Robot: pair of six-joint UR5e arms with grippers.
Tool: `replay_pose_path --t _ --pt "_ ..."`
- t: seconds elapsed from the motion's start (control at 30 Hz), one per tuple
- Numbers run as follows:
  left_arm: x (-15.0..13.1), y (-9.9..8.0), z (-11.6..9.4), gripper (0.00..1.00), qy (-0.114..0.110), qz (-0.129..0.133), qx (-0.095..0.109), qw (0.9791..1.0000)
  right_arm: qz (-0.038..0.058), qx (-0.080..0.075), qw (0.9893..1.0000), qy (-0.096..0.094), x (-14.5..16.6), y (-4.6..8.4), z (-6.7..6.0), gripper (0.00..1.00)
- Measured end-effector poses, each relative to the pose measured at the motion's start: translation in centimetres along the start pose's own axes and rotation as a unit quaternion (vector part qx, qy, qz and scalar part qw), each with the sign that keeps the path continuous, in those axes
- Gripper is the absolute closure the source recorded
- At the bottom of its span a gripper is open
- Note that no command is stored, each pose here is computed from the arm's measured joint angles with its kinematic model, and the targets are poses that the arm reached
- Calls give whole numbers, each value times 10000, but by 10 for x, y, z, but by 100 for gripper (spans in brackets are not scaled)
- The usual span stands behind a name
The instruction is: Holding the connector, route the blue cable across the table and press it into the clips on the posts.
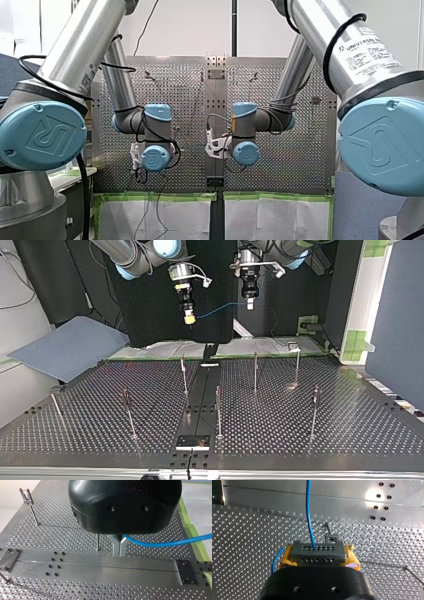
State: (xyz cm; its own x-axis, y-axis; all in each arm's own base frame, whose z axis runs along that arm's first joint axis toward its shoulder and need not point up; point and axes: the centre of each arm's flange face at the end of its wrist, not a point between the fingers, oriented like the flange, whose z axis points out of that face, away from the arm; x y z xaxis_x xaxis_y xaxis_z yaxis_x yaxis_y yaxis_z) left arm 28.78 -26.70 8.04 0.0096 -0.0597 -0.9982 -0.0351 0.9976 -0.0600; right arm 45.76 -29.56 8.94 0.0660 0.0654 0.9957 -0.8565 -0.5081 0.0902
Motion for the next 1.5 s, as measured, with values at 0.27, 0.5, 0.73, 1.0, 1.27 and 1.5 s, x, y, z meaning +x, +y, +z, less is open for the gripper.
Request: replay_pose_path --t 0.27,0.5,0.73,1.0,1.27,1.5 --pt "0 0 0 100 0 0 0 10000 0 0 10000 0 0 0 0 100" --pt "0 0 0 100 0 0 0 10000 0 0 10000 0 0 0 0 100" --pt "0 0 0 100 0 0 0 10000 0 0 10000 0 0 0 0 100" --pt "0 0 0 100 0 0 0 10000 0 0 10000 0 0 0 0 100" --pt "0 0 0 100 0 -5 1 10000 0 0 10000 0 0 0 0 100" --pt "-8 -1 4 100 -26 -45 8 10000 -63 106 9998 -159 -10 -11 -6 100"
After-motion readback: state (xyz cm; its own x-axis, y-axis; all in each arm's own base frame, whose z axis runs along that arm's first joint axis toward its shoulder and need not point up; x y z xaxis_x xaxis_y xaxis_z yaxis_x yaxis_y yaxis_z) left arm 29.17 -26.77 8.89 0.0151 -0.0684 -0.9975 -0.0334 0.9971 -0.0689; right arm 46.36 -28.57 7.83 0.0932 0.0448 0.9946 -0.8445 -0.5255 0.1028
